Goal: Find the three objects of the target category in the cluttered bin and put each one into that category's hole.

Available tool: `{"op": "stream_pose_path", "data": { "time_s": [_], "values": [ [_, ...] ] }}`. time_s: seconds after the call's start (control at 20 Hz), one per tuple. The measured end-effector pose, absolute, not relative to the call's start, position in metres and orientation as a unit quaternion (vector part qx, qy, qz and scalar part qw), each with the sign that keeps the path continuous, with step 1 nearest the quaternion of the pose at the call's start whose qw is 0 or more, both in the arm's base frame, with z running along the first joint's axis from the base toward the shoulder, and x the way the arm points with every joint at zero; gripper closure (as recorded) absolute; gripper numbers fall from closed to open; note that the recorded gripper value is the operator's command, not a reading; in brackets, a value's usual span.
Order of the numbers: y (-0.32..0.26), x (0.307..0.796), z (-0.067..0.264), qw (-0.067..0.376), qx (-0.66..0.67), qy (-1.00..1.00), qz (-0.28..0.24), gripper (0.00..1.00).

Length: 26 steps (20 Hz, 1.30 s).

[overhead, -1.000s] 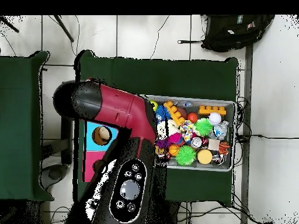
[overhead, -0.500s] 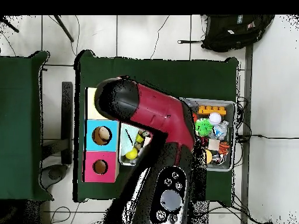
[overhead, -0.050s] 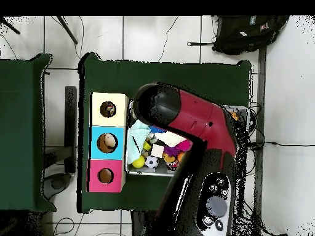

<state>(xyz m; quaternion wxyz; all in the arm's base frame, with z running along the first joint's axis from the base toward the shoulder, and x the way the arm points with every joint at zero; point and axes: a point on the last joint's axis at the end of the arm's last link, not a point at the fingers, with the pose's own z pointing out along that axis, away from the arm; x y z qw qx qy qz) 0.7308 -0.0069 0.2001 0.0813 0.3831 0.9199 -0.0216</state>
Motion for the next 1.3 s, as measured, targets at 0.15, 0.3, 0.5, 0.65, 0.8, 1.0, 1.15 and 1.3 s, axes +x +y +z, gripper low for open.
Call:
{"op": "stream_pose_path", "data": {
  "time_s": [0.15, 0.3, 0.5, 0.65, 0.8, 1.0, 1.15, 1.3],
  "values": [
    [-0.010, 0.729, 0.195, 0.078, 0.375, 0.923, -0.025, 0.00],
    [-0.010, 0.728, 0.188, 0.074, 0.366, 0.927, -0.026, 0.00],
    [-0.008, 0.724, 0.179, 0.065, 0.356, 0.932, -0.023, 0.00],
    [-0.010, 0.722, 0.174, 0.061, 0.351, 0.934, -0.021, 0.00],
    [-0.018, 0.721, 0.171, 0.059, 0.346, 0.936, -0.022, 0.00],
    [-0.031, 0.722, 0.174, 0.064, 0.342, 0.937, -0.023, 0.00],
    [-0.047, 0.722, 0.178, 0.068, 0.344, 0.936, -0.024, 0.00],
    [-0.060, 0.722, 0.179, 0.071, 0.347, 0.935, -0.024, 0.00]
  ]
}}
